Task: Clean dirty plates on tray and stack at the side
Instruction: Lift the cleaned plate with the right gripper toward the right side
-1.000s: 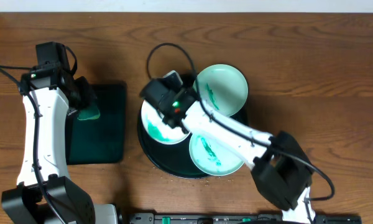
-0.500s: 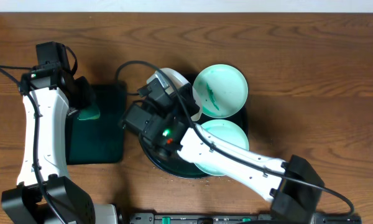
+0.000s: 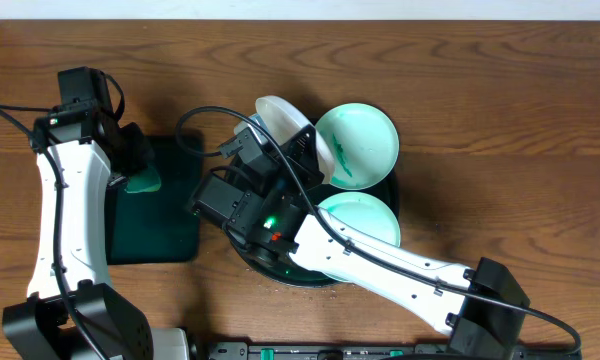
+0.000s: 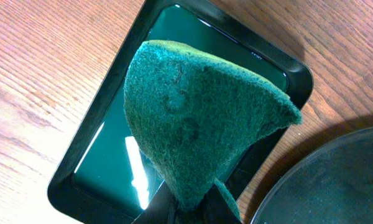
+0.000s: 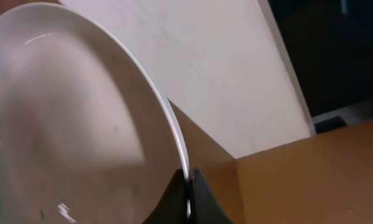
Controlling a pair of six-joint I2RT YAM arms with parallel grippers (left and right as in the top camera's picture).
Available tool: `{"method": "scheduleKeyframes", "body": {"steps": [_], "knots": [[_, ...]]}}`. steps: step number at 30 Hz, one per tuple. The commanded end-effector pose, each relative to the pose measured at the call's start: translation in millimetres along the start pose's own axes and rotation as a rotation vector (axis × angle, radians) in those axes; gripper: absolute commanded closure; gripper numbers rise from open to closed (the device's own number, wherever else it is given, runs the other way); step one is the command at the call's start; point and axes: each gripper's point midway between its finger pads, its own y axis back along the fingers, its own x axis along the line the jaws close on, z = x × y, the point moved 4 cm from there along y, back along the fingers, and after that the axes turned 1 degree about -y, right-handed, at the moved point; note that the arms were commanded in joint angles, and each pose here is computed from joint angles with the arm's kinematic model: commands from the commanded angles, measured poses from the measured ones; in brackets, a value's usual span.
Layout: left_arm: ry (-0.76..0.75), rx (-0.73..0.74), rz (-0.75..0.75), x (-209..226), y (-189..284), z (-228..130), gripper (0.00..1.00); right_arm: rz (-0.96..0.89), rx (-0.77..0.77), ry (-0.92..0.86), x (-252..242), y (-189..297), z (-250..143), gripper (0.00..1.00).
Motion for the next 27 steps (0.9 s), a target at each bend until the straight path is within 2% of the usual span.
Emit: {"method": "scheduleKeyframes", "body": {"steps": [1,4,8,12,15,18,21,27], "knots": [[-0.008,0.017,0.004,1.1,-4.6,-2.8,0.93,0.183,0.024,-0.03,7.6,3.6,2.8,0.99],[-0.008,0.017,0.003,1.1,-4.6,-2.8,0.93,0.411,0.101,-0.046,32.6,-1.7,-7.3,0.99],[-0.008,0.018,0.004,1.1,-4.6,-2.9,0.92,0.712,0.236,-0.166,56.2,-14.9,-17.4,0.99],[-0.008,0.018,0.003,0.8,-4.6,-3.0,0.93,0.92,0.34,-0.31,54.5,-40.5,-21.6,0.99],[-0.009,0.022,-0.009,-1.1,-4.6,-3.6,0.93,1.073,0.386,-0.442,34.6,-61.4,-21.4,0.99],[-0.016,0.033,-0.048,-8.2,-4.3,-5.8,0.93,1.13,0.428,-0.628,-7.8,-95.3,-29.1,0.99],[-0.035,0.035,-0.055,-14.6,-3.8,-7.9,0.93,1.081,0.478,-0.785,-57.0,-130.3,-53.6,0.99],[-0.094,0.037,-0.071,-32.3,-2.5,-14.4,0.92,0.837,0.663,-1.007,-149.0,-182.1,-146.3,0.99]]}}
